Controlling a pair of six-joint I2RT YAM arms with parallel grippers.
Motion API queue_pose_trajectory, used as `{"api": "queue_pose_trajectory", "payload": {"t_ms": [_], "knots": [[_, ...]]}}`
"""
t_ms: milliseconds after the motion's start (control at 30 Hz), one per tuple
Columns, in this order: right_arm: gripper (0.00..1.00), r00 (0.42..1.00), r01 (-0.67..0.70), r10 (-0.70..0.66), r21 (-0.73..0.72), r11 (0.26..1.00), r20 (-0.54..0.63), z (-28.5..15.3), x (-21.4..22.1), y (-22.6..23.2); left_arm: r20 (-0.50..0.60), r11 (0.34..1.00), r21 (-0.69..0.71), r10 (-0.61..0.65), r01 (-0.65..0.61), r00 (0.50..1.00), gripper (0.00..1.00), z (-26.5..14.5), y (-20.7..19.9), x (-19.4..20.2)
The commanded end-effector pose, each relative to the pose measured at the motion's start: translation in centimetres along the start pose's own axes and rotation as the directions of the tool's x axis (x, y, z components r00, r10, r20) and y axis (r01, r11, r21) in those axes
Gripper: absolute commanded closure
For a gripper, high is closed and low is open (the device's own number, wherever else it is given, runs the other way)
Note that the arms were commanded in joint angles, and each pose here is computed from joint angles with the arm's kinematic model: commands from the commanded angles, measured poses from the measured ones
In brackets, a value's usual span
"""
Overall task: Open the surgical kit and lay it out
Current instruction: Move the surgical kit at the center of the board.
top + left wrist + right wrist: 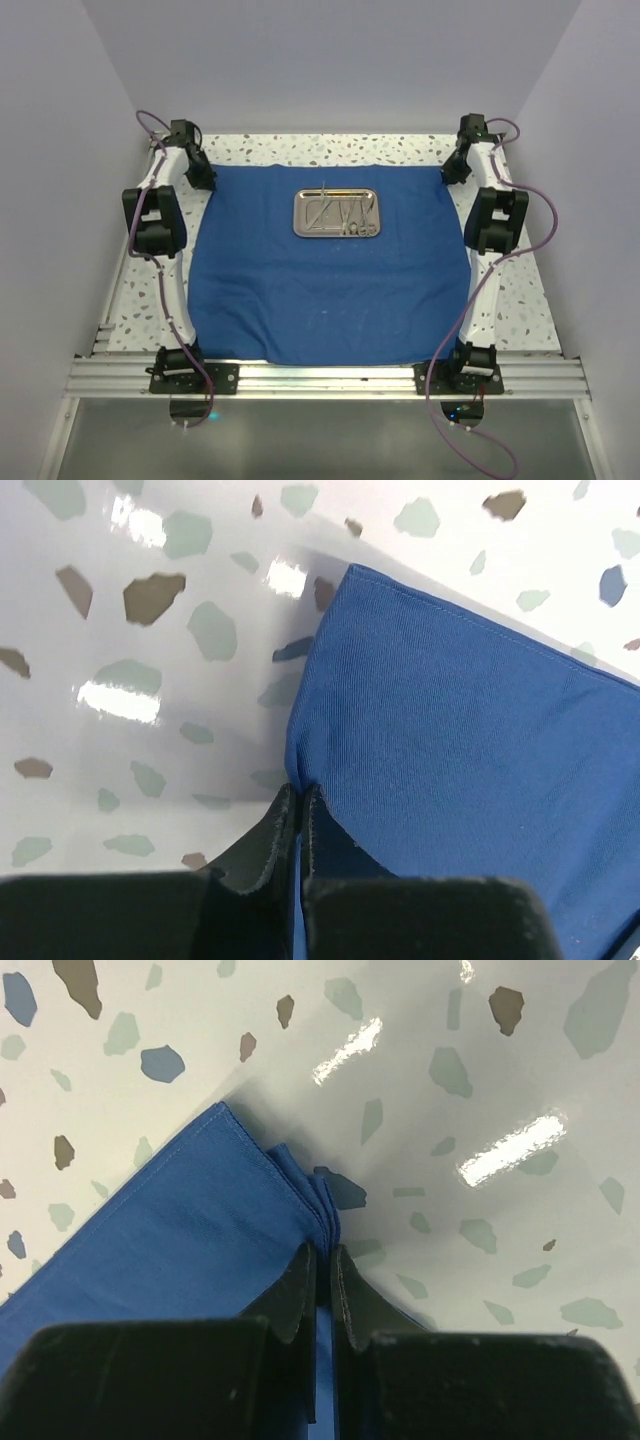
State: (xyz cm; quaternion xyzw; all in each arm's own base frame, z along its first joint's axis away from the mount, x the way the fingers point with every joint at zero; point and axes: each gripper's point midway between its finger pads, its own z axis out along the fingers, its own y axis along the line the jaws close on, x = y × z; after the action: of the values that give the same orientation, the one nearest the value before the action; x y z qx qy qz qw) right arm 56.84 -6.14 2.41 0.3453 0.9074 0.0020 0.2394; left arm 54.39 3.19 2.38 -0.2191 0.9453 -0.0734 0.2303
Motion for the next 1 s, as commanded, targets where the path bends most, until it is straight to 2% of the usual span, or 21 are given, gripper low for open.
{"api": "queue_pose_trajectory", "payload": {"t_ms": [0, 233, 433, 467, 500, 533, 567, 600, 633, 667, 700, 733, 833, 967], "knots": [[1.0, 0.999, -0.048, 0.048, -0.066, 0.997, -0.005, 1.9, 0.4, 2.2, 0.072, 1.0, 0.015, 0.006, -0.007, 0.997, 1.0, 0.8, -0.7, -2.6], [1.0, 0.983, -0.119, 0.135, -0.123, 0.985, 0.127, -0.4, -4.1, 4.3, 0.22, 0.998, 0.048, -0.047, 0.038, 0.974, 1.0, -0.9, -1.0, -8.5], [1.0, 0.974, -0.115, 0.138, -0.131, 0.985, 0.179, -1.5, -5.5, 4.3, 0.234, 0.997, 0.066, -0.061, 0.047, 0.97, 1.0, -1.4, -0.1, -9.3], [0.96, 0.976, -0.109, 0.13, -0.128, 0.986, 0.173, -1.5, -5.3, 4.2, 0.235, 0.997, 0.064, -0.06, 0.046, 0.97, 0.99, -1.7, -0.2, -9.2], [0.83, 0.977, -0.102, 0.124, -0.132, 0.986, 0.171, -1.7, -5.1, 4.3, 0.236, 0.997, 0.055, -0.06, 0.048, 0.97, 0.9, -1.8, 0.0, -9.1], [0.66, 0.973, -0.099, 0.127, -0.149, 0.984, 0.194, -2.3, -5.7, 4.5, 0.25, 0.998, 0.047, -0.06, 0.049, 0.966, 0.58, -2.6, 0.1, -9.1], [0.33, 0.974, -0.082, 0.114, -0.161, 0.983, 0.198, -3.3, -5.4, 4.3, 0.266, 0.998, 0.04, -0.064, 0.055, 0.962, 0.41, -3.3, 0.3, -9.4], [0.2, 0.971, -0.072, 0.114, -0.196, 0.978, 0.212, -4.3, -5.5, 4.6, 0.289, 0.998, 0.026, -0.064, 0.059, 0.955, 0.21, -4.0, 0.4, -9.7], [0.13, 0.96, -0.064, 0.121, -0.222, 0.973, 0.253, -5.1, -6.3, 4.9, 0.334, 0.998, 0.031, -0.061, 0.053, 0.941, 0.01, -5.6, 0.2, -10.4], [0.04, 0.957, -0.056, 0.116, -0.221, 0.974, 0.268, -6.7, -6.2, 4.4, 0.362, 0.998, 0.03, -0.058, 0.051, 0.93, 0.0, -6.6, 0.0, -10.9], [0.02, 0.953, -0.051, 0.112, -0.214, 0.976, 0.282, -7.2, -6.3, 4.1, 0.399, 0.999, 0.02, -0.049, 0.045, 0.916, 0.0, -7.3, -0.2, -11.4], [0.02, 0.951, -0.044, 0.107, -0.213, 0.976, 0.292, -7.8, -6.4, 4.0, 0.444, 0.999, 0.027, -0.048, 0.04, 0.895, 0.0, -9.5, -0.8, -12.3], [0.02, 0.948, -0.018, 0.076, -0.186, 0.982, 0.31, -10.0, -6.1, 2.8, 0.509, 0.999, 0.053, -0.034, 0.008, 0.86, 0.0, -12.4, -3.2, -13.8], [0.02, 0.958, -0.019, 0.061, -0.152, 0.988, 0.28, -11.9, -3.9, 1.0, 0.532, 0.994, 0.088, 0.012, -0.07, 0.847, 0.0, -13.7, -7.2, -13.3]]}}
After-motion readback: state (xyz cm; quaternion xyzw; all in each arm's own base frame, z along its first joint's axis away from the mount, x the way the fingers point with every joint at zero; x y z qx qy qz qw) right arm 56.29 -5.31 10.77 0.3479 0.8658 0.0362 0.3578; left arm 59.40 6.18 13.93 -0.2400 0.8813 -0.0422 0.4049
